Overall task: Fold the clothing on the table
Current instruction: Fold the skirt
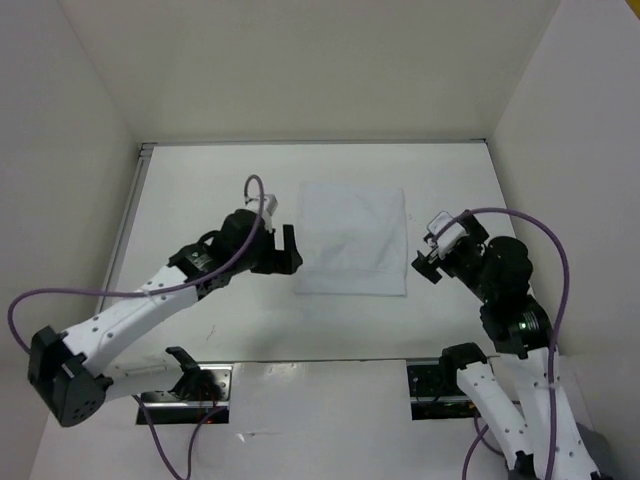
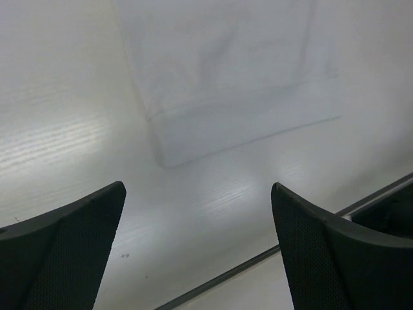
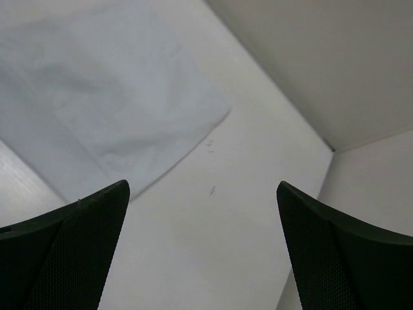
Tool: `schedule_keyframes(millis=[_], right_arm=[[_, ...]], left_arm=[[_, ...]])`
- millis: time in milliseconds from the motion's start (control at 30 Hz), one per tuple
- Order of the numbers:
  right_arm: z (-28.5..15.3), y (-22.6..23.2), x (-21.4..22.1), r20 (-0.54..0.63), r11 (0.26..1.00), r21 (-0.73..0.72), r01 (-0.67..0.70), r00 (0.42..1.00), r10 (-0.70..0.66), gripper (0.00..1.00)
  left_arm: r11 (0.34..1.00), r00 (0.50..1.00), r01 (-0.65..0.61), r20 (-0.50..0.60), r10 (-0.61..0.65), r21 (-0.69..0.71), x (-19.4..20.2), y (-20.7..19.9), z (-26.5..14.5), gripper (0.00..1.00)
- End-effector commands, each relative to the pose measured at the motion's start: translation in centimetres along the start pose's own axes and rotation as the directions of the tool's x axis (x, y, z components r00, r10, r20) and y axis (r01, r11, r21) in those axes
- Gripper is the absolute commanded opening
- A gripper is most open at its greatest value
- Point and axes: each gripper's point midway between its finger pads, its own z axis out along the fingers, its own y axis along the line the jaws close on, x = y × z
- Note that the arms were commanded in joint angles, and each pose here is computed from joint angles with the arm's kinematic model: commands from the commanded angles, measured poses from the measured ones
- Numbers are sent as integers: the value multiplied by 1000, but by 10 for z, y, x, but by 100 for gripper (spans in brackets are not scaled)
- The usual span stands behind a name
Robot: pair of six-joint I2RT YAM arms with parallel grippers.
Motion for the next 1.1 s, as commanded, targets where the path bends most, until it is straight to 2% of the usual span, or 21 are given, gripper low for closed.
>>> schedule_keyframes(millis=[0, 67, 133, 167, 200, 267, 333, 400, 433, 533, 600, 767, 833, 867, 933, 967, 1000, 1033, 1067], right_arm=[[-9, -13, -5, 39, 995, 90, -31, 999, 27, 99], [7, 1, 21, -83, 991, 22, -133, 987, 135, 99], [20, 8, 44, -219, 979, -5, -202, 956, 196, 99], [26, 2, 41, -255, 974, -8, -224, 943, 215, 99], [45, 15, 64, -400, 947, -52, -317, 876, 271, 99], [59, 8, 57, -471, 912, -56, -407, 816, 335, 99], [72, 32, 77, -609, 794, -118, -596, 675, 416, 99], [79, 43, 76, -641, 684, -156, -712, 600, 479, 97], [81, 50, 91, -684, 645, -144, -750, 546, 483, 90], [87, 48, 114, -719, 636, -55, -770, 473, 510, 88], [89, 50, 118, -732, 629, -52, -776, 458, 505, 88], [94, 65, 146, -797, 593, -17, -805, 369, 478, 87], [97, 70, 148, -812, 570, -33, -821, 355, 464, 78], [97, 78, 156, -837, 552, -21, -833, 317, 446, 74], [105, 76, 155, -835, 538, -31, -842, 318, 449, 55], [109, 79, 155, -838, 519, -48, -853, 317, 444, 49], [109, 79, 155, -838, 519, -48, -853, 317, 443, 35], [111, 78, 151, -832, 512, -59, -857, 325, 450, 29], [112, 79, 147, -827, 498, -81, -863, 337, 450, 29]], left_arm=[[995, 977, 36, 206, -55, 95, -55, -23, -47, 100], [992, 985, 42, 161, -61, 122, -47, -28, -45, 100], [994, 996, 54, 63, -60, 97, -20, -22, -22, 100], [993, 998, 67, 11, -68, 98, -7, -21, -13, 100], [993, 997, 76, -26, -74, 87, 5, -18, -4, 100], [991, 993, 73, -104, -62, 110, 20, -25, 14, 100], [991, 982, 60, -183, -38, 118, 34, -28, 31, 100], [986, 965, 58, -260, -16, 155, 38, -36, 32, 100], [988, 954, 37, -300, 10, 152, 43, -33, 40, 100], [984, 923, 25, -383, 47, 179, 57, -35, 43, 97], [978, 907, 31, -416, 59, 206, 63, -35, 46, 96], [984, 894, 47, -446, 34, 170, 77, -20, 59, 94], [987, 891, 63, -454, 10, 145, 79, -10, 68, 90], [986, 896, 71, -443, 2, 149, 77, -12, 73, 87], [984, 902, 96, -431, -24, 147, 72, -16, 79, 82], [981, 917, 106, -398, -34, 160, 60, -19, 83, 73], [979, 929, 108, -367, -39, 170, 49, -24, 82, 69], [979, 949, 100, -312, -41, 177, 26, -29, 84, 63], [974, 964, 91, -264, -34, 209, 9, -38, 81, 58]])
